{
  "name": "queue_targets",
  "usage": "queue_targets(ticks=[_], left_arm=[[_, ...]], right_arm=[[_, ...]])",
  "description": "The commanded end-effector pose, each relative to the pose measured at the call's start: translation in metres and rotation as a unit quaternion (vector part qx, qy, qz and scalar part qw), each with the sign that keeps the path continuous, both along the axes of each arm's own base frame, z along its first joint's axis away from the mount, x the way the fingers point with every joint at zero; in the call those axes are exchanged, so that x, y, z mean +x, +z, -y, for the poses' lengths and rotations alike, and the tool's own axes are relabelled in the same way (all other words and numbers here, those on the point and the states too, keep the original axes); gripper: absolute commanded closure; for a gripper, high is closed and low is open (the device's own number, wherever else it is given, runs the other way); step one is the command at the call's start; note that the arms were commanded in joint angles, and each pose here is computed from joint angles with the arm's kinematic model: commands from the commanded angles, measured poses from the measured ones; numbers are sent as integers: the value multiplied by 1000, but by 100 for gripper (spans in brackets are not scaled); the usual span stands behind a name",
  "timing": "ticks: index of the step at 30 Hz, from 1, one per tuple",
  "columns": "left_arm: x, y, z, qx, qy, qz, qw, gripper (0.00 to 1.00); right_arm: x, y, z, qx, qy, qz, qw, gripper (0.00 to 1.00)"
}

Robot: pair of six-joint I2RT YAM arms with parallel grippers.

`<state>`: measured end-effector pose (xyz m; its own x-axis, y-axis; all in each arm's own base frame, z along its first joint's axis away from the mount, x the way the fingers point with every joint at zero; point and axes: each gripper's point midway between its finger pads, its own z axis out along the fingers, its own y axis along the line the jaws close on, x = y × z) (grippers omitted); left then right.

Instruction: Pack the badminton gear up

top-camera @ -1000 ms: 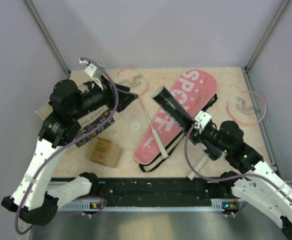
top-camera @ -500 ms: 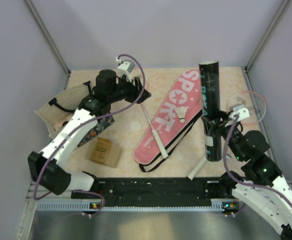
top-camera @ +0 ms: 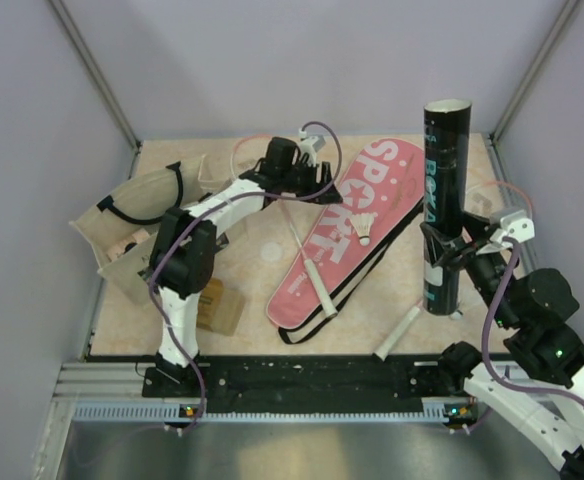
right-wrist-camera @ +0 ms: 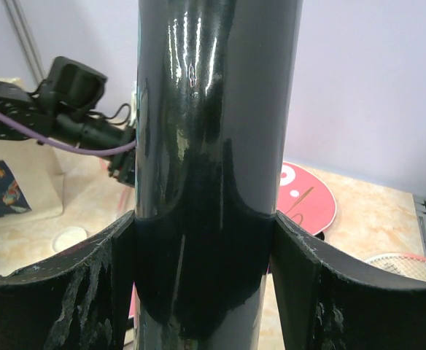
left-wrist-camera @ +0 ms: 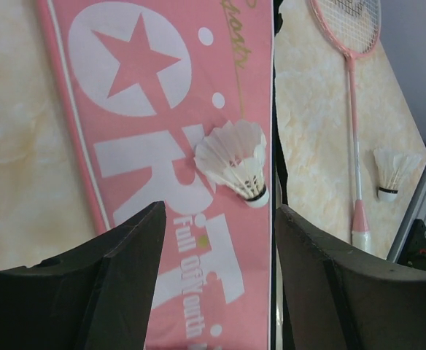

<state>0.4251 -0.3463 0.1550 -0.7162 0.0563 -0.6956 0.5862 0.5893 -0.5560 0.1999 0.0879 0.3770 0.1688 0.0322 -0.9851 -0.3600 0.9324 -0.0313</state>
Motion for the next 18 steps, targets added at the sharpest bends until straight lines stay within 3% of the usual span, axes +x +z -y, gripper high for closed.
queue_targets(ticks=[1,12,18], left_arm=[[14,30,44,-57,-64,57,995,33],[13,-6,81,-115,-141,35,983,34],[2,-24,86,-110,-156,13,981,37]], right_arm=[[-10,28,3,-3,11,42,999,56],[-5,27,4,-24,-1,39,999,56],[-3,27,7,-37,-10,41,998,56]])
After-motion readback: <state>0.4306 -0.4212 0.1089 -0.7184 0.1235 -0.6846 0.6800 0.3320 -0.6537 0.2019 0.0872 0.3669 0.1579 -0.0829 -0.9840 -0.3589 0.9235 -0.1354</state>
